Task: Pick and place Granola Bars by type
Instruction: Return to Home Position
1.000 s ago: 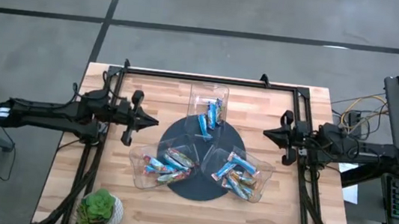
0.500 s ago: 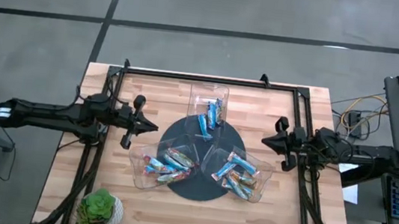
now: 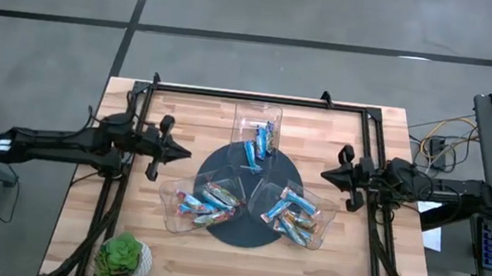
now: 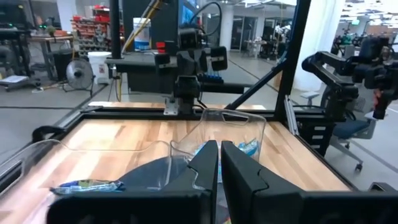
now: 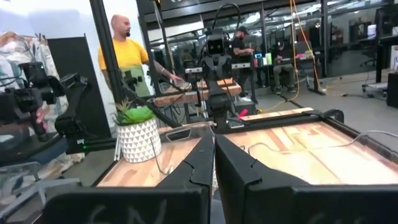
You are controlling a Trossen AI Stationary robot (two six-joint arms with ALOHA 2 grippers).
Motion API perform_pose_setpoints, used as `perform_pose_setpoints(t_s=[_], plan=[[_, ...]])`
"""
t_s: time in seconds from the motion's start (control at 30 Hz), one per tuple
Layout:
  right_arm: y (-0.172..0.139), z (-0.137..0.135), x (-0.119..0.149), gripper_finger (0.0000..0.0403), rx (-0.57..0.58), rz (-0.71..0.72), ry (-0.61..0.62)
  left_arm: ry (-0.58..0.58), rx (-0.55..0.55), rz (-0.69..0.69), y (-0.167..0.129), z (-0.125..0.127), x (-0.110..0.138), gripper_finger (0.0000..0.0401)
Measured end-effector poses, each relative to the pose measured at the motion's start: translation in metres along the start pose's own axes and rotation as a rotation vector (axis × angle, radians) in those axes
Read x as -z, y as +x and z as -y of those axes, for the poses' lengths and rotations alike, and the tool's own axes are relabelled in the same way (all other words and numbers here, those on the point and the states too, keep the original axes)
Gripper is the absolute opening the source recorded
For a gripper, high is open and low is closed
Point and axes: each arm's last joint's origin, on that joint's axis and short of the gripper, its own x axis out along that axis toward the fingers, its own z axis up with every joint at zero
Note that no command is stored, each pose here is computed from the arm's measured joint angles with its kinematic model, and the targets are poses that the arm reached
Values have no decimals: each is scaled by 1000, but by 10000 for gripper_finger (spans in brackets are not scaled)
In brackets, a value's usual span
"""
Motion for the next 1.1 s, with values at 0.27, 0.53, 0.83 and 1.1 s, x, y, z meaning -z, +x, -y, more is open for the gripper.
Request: perform_pose_setpoints(t_s=[0.27, 0.53, 0.83, 1.1], plan=[[-3, 2, 12, 8, 7, -18, -8, -1, -15, 13, -9, 0, 10, 4], [-10, 3, 15, 8, -6, 44, -11, -11, -14, 34, -16, 2, 20, 4], [-14, 2, 16, 8, -3, 46, -32, -37, -12, 51, -21, 3, 33, 4], [-14, 3, 19, 8, -4, 32, -32, -39, -10, 64, -22, 3, 43, 4]])
